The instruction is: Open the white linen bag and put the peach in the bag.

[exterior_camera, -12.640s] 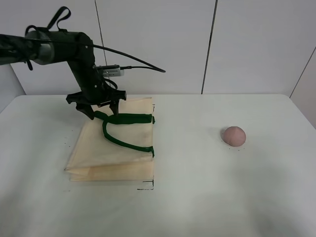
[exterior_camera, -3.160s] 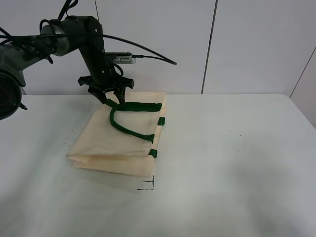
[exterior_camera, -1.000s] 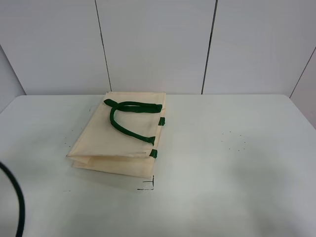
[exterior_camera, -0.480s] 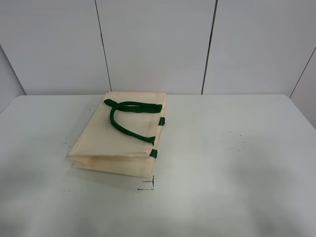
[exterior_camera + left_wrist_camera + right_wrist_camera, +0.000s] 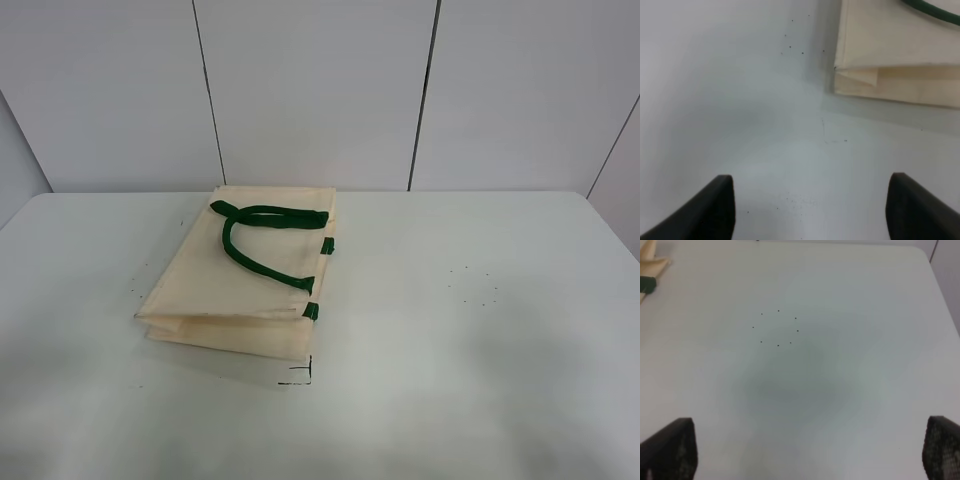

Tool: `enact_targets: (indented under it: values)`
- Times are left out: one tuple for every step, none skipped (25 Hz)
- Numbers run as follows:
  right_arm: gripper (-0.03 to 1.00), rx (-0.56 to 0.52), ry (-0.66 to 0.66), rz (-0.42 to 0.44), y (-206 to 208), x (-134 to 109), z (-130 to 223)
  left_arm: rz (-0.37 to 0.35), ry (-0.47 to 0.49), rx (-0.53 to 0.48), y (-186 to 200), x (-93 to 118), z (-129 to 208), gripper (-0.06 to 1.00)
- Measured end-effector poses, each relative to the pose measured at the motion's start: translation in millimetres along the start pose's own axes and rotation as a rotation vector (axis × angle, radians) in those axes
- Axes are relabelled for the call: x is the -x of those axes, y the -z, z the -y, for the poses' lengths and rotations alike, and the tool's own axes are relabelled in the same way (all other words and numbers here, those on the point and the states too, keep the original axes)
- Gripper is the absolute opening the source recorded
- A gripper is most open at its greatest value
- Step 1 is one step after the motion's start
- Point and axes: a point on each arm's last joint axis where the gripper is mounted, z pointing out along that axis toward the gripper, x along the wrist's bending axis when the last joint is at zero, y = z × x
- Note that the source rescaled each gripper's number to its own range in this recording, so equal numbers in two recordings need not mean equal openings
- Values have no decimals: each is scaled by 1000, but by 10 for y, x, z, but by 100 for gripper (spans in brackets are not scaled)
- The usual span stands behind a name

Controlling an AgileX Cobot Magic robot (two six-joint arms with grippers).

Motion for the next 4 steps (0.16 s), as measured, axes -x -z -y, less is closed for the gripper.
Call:
enact_targets:
  values:
    - [100,0,0,0,0,0,0,0,0,0,0,0,0,89]
    - [100,0,0,0,0,0,0,0,0,0,0,0,0,89]
    - [100,0,0,0,0,0,0,0,0,0,0,0,0,89]
    - [100,0,0,0,0,0,0,0,0,0,0,0,0,89]
